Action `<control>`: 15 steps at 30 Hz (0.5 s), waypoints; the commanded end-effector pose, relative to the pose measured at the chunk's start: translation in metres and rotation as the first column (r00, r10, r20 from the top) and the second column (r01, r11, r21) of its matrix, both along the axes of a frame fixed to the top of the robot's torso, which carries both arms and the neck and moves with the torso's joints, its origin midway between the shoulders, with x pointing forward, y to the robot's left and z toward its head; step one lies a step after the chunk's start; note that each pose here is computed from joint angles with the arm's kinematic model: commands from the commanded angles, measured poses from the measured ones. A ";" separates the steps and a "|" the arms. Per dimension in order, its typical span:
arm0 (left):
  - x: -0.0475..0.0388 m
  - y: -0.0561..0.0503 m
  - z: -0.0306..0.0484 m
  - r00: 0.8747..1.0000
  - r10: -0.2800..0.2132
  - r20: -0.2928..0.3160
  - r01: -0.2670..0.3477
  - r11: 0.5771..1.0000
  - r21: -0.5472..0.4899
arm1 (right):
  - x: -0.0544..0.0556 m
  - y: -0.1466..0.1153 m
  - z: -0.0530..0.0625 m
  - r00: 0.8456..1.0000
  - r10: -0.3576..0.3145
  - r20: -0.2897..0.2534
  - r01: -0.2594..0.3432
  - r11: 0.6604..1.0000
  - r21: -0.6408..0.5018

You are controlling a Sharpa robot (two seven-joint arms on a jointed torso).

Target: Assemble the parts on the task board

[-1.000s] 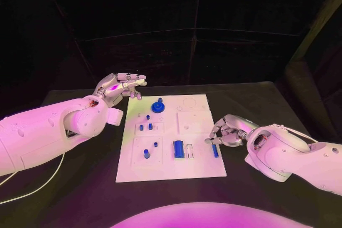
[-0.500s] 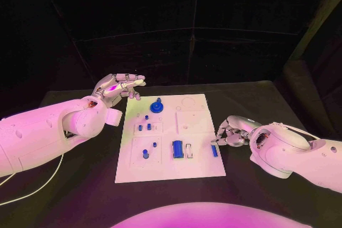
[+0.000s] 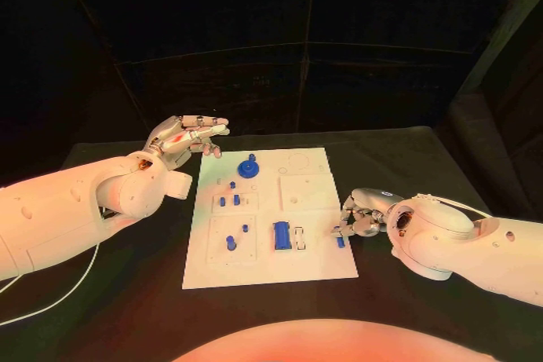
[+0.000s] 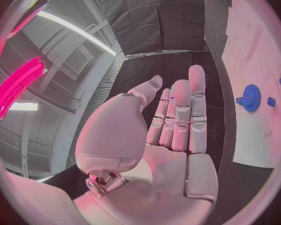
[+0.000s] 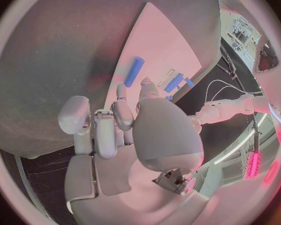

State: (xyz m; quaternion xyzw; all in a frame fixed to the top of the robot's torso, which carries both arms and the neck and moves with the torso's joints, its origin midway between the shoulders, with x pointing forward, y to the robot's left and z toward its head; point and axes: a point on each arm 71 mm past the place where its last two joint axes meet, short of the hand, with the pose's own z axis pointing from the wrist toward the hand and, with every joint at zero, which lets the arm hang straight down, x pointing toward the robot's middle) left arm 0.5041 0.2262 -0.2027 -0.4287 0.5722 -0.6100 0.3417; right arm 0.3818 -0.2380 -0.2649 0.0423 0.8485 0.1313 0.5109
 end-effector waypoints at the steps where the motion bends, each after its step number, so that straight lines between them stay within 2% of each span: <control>1: -0.0001 -0.001 0.0013 1.000 -0.009 0.005 0.009 1.000 -0.008 | 0.000 0.000 -0.002 1.000 0.015 -0.019 -0.016 0.999 -0.050; 15: -0.0002 0.000 0.0011 1.000 -0.011 0.002 0.011 1.000 -0.007 | -0.001 0.006 -0.005 0.998 0.048 -0.047 -0.052 0.994 -0.097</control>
